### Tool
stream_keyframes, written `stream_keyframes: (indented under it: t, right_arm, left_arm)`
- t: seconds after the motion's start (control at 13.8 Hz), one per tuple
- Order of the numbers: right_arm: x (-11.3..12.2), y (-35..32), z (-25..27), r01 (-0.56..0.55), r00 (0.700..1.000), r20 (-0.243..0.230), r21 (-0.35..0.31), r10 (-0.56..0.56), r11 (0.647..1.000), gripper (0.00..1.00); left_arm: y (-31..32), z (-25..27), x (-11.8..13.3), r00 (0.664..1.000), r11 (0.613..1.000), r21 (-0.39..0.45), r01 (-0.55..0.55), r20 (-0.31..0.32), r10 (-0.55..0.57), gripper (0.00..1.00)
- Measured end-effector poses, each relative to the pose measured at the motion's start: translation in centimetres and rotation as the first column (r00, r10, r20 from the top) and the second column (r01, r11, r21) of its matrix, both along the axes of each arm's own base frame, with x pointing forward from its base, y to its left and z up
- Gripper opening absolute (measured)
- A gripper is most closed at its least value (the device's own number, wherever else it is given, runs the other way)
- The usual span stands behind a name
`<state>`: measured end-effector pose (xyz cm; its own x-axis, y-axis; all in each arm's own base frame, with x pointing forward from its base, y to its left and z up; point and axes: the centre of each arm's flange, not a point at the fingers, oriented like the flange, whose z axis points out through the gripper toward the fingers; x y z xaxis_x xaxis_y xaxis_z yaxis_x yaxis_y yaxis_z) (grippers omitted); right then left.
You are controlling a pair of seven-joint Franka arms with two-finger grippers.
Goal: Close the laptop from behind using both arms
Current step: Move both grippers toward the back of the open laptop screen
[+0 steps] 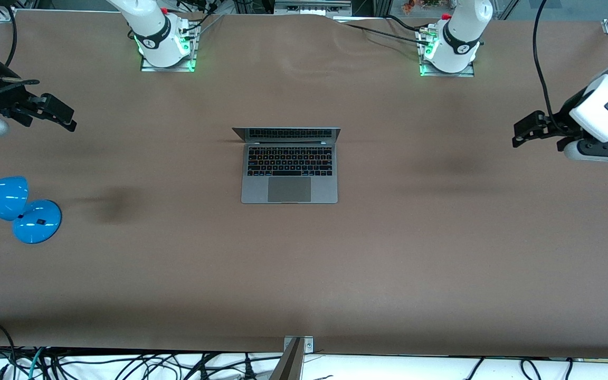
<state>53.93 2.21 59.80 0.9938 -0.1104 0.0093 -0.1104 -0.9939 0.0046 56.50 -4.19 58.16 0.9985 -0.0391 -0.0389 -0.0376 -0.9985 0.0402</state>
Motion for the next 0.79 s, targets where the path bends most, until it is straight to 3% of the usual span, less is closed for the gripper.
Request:
stream_keyframes:
  t: [0.79]
  right_arm:
    - [0.0,0.0,-0.2,0.000,1.000,-0.005,0.000,0.000,1.000,1.00]
  left_arm:
    - [-6.2,-0.7,-2.7,0.999,0.999,0.016,-0.039,-0.001,0.039,1.00]
